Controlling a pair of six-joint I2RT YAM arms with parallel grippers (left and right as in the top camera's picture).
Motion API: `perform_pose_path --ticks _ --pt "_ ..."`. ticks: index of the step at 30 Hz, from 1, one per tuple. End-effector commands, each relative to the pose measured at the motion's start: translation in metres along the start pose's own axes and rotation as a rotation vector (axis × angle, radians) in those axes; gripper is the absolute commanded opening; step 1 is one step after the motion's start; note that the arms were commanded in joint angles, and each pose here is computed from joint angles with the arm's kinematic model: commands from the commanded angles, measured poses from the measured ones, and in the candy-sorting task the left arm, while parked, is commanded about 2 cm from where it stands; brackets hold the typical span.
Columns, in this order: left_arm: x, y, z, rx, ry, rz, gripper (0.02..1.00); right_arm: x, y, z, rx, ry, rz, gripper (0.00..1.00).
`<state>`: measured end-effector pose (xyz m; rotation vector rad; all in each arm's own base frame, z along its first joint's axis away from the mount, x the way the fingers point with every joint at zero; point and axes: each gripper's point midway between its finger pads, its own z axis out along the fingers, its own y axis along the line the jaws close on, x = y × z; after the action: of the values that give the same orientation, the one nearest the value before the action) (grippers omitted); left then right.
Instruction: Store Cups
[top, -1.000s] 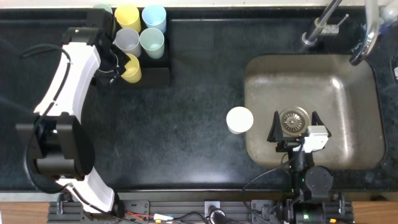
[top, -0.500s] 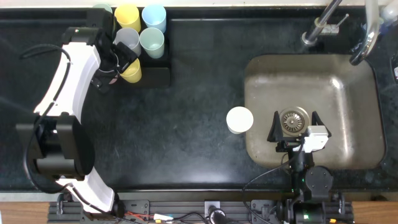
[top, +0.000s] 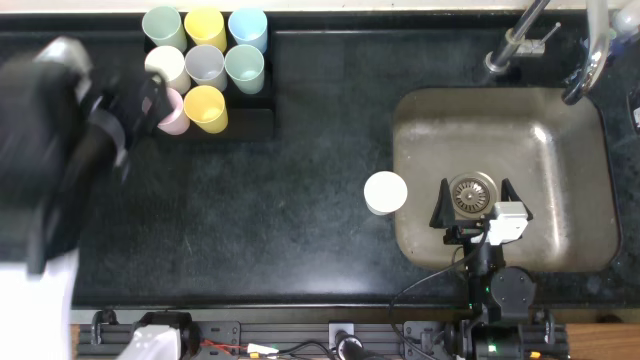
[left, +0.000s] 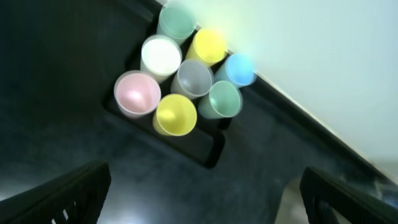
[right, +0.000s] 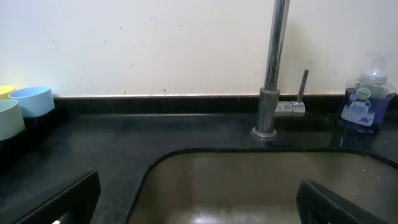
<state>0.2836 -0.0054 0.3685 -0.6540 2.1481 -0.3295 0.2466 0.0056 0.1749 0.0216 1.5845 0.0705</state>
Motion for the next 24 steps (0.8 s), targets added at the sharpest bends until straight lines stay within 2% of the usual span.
perform_pose_path --ticks 1,4,7,12,14,20,24 --pt "0.023 0.017 -0.059 0.037 -0.058 0.187 0.998 0.003 0.002 0.0 -0.011 -0.001 -0.003 0.998" --pt "0.041 0.039 -0.083 0.036 -0.147 0.187 1.0 0.003 0.002 0.0 -0.011 -0.001 -0.003 0.998" --pt "0.061 0.06 -0.085 0.059 -0.261 0.225 1.0 0.003 0.002 0.0 -0.011 -0.001 -0.003 0.996" --pt "0.089 0.05 -0.047 0.232 -0.449 0.527 1.0 0.003 0.002 0.0 -0.011 -0.001 -0.003 0.998" --pt "0.088 0.04 -0.027 0.291 -0.551 0.603 0.998 0.003 0.002 0.0 -0.011 -0.001 -0.003 0.996" --pt "0.078 0.029 -0.005 0.396 -0.85 0.61 1.0 0.003 0.002 0.0 -0.011 -0.001 -0.003 0.998" --pt "0.092 0.037 0.003 0.411 -0.881 0.61 0.998 0.003 0.002 0.0 -0.011 -0.001 -0.003 0.998"
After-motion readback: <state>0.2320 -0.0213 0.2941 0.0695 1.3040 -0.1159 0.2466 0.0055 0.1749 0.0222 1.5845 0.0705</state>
